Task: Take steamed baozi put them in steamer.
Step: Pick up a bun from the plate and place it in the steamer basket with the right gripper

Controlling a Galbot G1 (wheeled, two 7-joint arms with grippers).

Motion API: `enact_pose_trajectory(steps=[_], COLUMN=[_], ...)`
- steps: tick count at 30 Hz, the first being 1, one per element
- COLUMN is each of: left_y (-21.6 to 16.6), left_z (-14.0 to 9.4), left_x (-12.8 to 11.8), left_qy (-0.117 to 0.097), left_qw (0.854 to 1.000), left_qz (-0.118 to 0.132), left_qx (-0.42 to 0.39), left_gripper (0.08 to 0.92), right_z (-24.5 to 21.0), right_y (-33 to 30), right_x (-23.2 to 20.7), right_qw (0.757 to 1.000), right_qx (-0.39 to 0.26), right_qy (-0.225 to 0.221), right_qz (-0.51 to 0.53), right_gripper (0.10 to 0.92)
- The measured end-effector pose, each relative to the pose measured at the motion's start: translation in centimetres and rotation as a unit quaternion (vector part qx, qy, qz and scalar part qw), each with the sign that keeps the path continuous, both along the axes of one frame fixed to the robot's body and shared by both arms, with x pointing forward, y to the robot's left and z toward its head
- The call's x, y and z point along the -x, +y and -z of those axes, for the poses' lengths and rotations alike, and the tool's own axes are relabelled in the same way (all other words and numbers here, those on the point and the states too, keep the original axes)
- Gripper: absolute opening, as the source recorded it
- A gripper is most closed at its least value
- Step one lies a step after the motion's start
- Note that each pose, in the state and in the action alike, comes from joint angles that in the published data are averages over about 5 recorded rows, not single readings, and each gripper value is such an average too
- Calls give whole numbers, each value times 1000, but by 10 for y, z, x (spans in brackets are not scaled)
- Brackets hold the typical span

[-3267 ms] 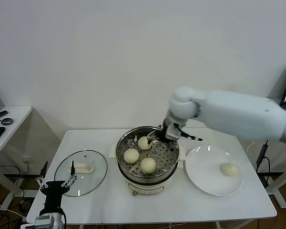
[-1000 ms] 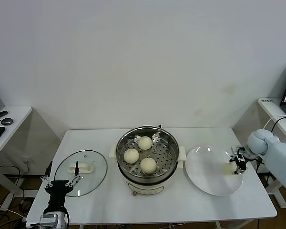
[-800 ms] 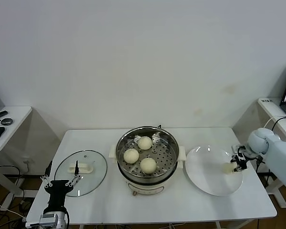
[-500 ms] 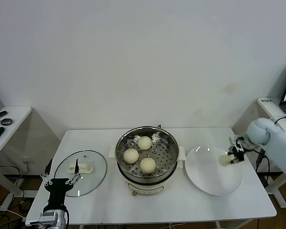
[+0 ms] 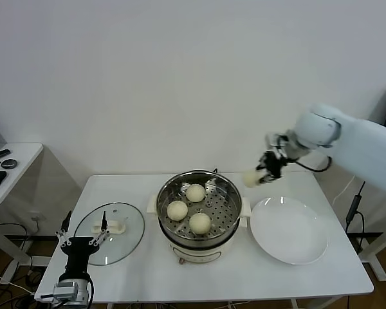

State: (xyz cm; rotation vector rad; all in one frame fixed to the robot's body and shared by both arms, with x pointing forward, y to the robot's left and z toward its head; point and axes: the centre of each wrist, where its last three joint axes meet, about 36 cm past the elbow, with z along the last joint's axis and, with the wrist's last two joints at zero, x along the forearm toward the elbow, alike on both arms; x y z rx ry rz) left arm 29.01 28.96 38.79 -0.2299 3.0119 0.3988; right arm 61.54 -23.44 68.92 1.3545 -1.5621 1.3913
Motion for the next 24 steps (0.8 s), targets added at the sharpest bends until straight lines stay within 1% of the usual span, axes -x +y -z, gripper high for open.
enact_pose_trajectory(steps=[4, 10, 24], left_y=[1, 1, 4], left_z=[-2, -4, -3], left_x=[-1, -1, -2], left_qy=[-1, -3, -3], left_qw=[1000, 1000, 1000], left_qz=[-2, -6, -9], left_qx=[1, 3, 4], left_gripper=[823, 823, 823], right_z=[2, 19, 73], right_y=[34, 67, 94], right_x=[10, 16, 6], right_qw=[1000, 1000, 998], right_qx=[1, 17, 45], right_qy=[8, 21, 28], right_qz=[-1, 0, 23], right_gripper=[390, 390, 391])
